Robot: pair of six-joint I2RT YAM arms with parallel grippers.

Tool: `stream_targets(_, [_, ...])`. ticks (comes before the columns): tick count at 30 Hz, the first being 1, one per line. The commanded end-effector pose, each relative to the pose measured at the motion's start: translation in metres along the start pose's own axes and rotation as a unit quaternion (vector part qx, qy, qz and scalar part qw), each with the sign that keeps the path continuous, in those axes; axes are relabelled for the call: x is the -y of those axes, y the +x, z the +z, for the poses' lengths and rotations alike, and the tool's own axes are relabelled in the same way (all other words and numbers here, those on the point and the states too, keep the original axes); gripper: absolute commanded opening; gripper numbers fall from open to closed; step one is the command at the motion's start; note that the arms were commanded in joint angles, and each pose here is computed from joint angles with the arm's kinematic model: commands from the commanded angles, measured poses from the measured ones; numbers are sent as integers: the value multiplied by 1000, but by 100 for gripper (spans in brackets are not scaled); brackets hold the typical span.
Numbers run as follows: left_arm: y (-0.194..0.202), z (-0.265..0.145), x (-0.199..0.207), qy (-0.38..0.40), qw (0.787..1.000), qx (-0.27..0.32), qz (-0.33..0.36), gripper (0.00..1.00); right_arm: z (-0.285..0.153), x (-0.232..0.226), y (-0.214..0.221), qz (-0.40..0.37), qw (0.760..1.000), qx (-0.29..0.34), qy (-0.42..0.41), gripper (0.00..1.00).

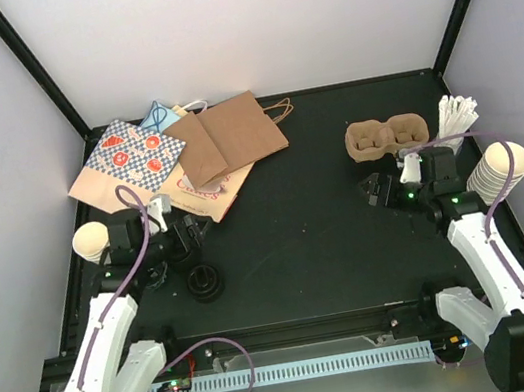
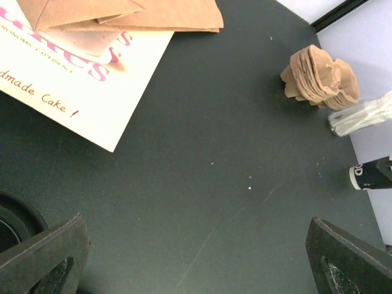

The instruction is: Pack the takeout coffee

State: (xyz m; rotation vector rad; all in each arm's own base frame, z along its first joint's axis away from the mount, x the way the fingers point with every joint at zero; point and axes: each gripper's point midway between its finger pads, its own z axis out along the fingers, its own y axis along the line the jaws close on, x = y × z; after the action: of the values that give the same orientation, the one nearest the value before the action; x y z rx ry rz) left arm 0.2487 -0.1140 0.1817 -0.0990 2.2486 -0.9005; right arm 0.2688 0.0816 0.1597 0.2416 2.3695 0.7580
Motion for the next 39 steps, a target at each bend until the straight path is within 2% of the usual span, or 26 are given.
stream_targets(1, [-6, 8, 0, 5, 1000, -9, 2, 99, 10, -6, 1, -21, 999, 2, -33, 100])
stream_targets(8, [-18, 23, -18, -45, 999, -22, -4, 99, 21, -2, 9, -19, 999, -10, -45, 100])
stream_targets(14, [-45, 34, -38, -108, 994, -11, 10, 99, 23, -1, 13, -23, 998, -21, -47, 100])
stream_targets(18, [-56, 49, -55, -145, 989, -24, 3, 99, 21, -6, 15, -24, 998, -21, -60, 100])
stream_targets(27, [-45, 79, -66, -132, 988, -59, -49, 99, 17, -10, 14, -30, 997, -15, -68, 100])
stream_targets(32, [-50, 79, -91, -190, 977, -46, -86, 99, 16, -12, 12, -34, 997, -11, -71, 100])
stream_targets(39, [-65, 79, -111, -200, 971, -19, -126, 99, 15, -15, 10, -36, 996, -7, -76, 100])
